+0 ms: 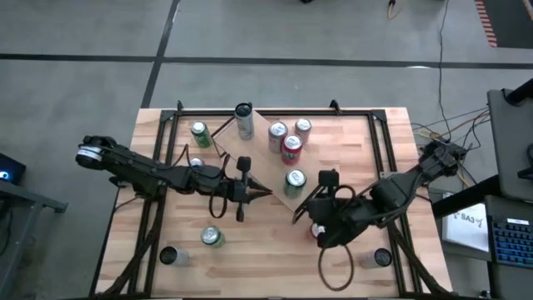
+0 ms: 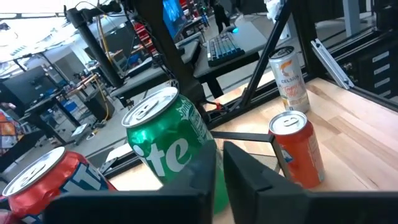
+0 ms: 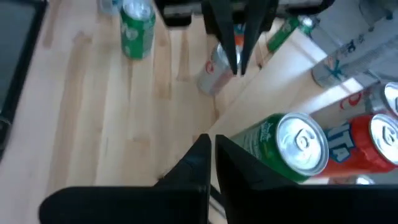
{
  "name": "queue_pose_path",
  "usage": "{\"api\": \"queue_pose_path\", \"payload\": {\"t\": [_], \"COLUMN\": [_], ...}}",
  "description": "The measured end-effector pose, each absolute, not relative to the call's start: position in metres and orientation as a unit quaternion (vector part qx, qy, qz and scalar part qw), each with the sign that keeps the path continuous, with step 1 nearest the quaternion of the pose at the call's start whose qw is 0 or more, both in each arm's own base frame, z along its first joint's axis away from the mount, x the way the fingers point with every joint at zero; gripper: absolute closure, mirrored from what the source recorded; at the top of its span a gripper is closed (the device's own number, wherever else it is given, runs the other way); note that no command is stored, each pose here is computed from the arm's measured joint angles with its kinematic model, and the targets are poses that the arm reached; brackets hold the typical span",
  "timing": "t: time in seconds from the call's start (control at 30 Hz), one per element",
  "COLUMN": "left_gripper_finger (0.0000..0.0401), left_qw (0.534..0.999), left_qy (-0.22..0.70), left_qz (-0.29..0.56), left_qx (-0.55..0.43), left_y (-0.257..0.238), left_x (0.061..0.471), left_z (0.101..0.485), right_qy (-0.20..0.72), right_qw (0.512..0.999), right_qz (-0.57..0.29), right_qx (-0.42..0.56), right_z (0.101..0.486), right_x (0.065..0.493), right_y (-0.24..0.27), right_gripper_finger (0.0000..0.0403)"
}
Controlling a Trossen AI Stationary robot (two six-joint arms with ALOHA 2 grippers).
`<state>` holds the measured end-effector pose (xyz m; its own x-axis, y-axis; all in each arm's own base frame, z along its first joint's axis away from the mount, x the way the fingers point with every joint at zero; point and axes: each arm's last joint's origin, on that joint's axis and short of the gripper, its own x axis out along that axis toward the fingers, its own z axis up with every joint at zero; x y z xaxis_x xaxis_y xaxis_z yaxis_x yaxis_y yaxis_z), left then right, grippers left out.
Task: Place canned beverage on shelf
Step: Put the bottom right green soda can on the shelf
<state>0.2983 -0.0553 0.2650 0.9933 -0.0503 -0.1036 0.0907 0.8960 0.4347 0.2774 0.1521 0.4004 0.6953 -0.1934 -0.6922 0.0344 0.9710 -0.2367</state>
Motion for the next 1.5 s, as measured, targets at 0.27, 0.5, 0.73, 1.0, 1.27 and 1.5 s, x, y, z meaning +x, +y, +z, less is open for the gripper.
{"api": "queue_pose_path", "payload": {"t": [0.27, 0.5, 0.73, 1.0, 1.27, 1.5], "left_gripper_finger": [0.0400, 0.0401, 0.0401, 0.0401, 0.0401, 0.0401], "left_qw": [0.974, 0.976, 0.971, 0.970, 0.970, 0.969], "left_qy": [0.026, 0.020, 0.030, 0.038, 0.046, 0.056], "left_qz": [-0.023, -0.004, 0.067, 0.090, 0.089, 0.085], "left_qx": [0.222, 0.217, 0.227, 0.221, 0.222, 0.225], "left_y": [-0.051, -0.045, -0.041, -0.037, -0.038, -0.040], "left_x": [0.301, 0.317, 0.325, 0.331, 0.342, 0.347], "left_z": [0.267, 0.251, 0.240, 0.238, 0.234, 0.236], "right_qy": [0.307, 0.267, 0.221, 0.204, 0.192, 0.194], "right_qw": [0.946, 0.959, 0.966, 0.961, 0.961, 0.959], "right_qz": [-0.069, -0.074, -0.113, -0.173, -0.185, -0.195], "right_qx": [-0.083, -0.059, -0.074, -0.072, -0.067, -0.075], "right_z": [0.361, 0.324, 0.290, 0.280, 0.289, 0.288], "right_x": [0.257, 0.249, 0.252, 0.252, 0.254, 0.253], "right_y": [0.138, 0.133, 0.132, 0.124, 0.124, 0.123], "right_gripper_finger": [0.0390, 0.0390, 0.0390, 0.0390, 0.0390, 0.0390]}}
